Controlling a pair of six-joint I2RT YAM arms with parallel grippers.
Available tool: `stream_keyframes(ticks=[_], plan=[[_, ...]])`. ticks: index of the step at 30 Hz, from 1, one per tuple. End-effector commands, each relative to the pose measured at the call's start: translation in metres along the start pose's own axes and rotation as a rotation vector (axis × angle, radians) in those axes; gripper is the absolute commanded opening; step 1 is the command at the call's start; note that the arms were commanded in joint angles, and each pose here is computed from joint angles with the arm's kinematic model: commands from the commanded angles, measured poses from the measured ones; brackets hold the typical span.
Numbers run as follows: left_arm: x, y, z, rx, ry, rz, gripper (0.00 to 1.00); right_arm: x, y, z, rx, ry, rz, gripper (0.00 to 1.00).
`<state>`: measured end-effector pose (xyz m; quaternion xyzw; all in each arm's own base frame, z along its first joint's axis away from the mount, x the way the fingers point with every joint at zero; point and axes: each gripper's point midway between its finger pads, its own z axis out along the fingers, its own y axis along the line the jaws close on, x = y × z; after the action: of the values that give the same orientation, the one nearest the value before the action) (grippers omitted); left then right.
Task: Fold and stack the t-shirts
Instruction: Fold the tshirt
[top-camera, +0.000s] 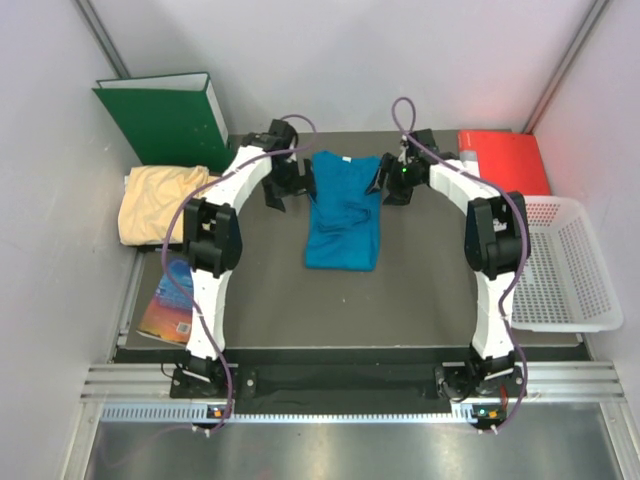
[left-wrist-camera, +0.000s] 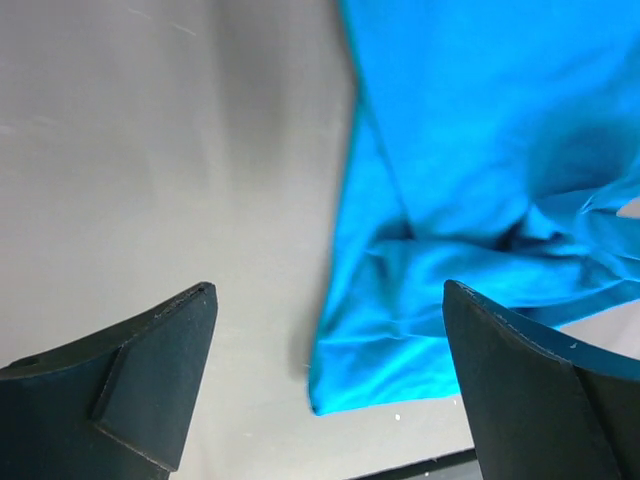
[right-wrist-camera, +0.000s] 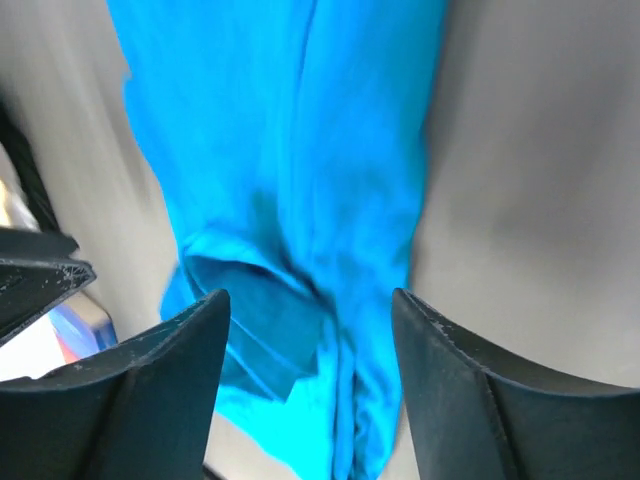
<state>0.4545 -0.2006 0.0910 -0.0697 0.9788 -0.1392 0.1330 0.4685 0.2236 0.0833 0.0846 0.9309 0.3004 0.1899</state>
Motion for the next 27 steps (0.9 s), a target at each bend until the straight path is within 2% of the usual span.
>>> stream_keyframes(ticks=[1, 4, 6, 7, 8, 9, 10, 15, 17, 23, 27], plan=[[-0.026, 0.008, -0.030, 0.089, -0.094, 0.010, 0.99, -0.053, 0.039, -0.025, -0.120, -0.177, -0.037, 0.67], [-0.019, 0.007, -0.021, 0.128, -0.050, 0.036, 0.99, -0.055, 0.047, -0.037, -0.130, -0.189, -0.070, 0.66], [-0.015, 0.005, -0.016, 0.154, -0.026, 0.044, 0.99, -0.044, 0.046, -0.039, -0.132, -0.139, -0.066, 0.58], [-0.014, 0.001, -0.015, 0.176, -0.018, 0.049, 0.99, -0.038, 0.045, -0.038, -0.136, -0.115, -0.067, 0.49], [-0.013, 0.001, -0.012, 0.180, -0.013, 0.049, 0.99, -0.032, 0.045, -0.038, -0.141, -0.089, -0.076, 0.19], [-0.014, 0.001, -0.012, 0.182, -0.014, 0.051, 0.99, -0.019, 0.047, -0.039, -0.152, -0.041, -0.078, 0.03], [-0.014, 0.001, -0.010, 0.180, -0.010, 0.053, 0.99, -0.011, 0.050, -0.039, -0.159, -0.012, -0.096, 0.00], [-0.017, 0.007, -0.002, 0.163, -0.007, 0.058, 0.99, 0.036, 0.065, -0.050, -0.168, 0.146, -0.296, 0.00], [-0.017, 0.008, 0.003, 0.165, 0.005, 0.048, 0.99, 0.048, 0.069, -0.053, -0.158, 0.171, -0.370, 0.00], [-0.019, 0.013, 0.007, 0.162, 0.007, 0.041, 0.99, 0.075, 0.072, -0.052, -0.148, 0.241, -0.403, 0.00], [-0.020, 0.020, 0.009, 0.157, 0.018, 0.018, 0.99, 0.097, 0.064, -0.040, -0.097, 0.339, -0.433, 0.00]])
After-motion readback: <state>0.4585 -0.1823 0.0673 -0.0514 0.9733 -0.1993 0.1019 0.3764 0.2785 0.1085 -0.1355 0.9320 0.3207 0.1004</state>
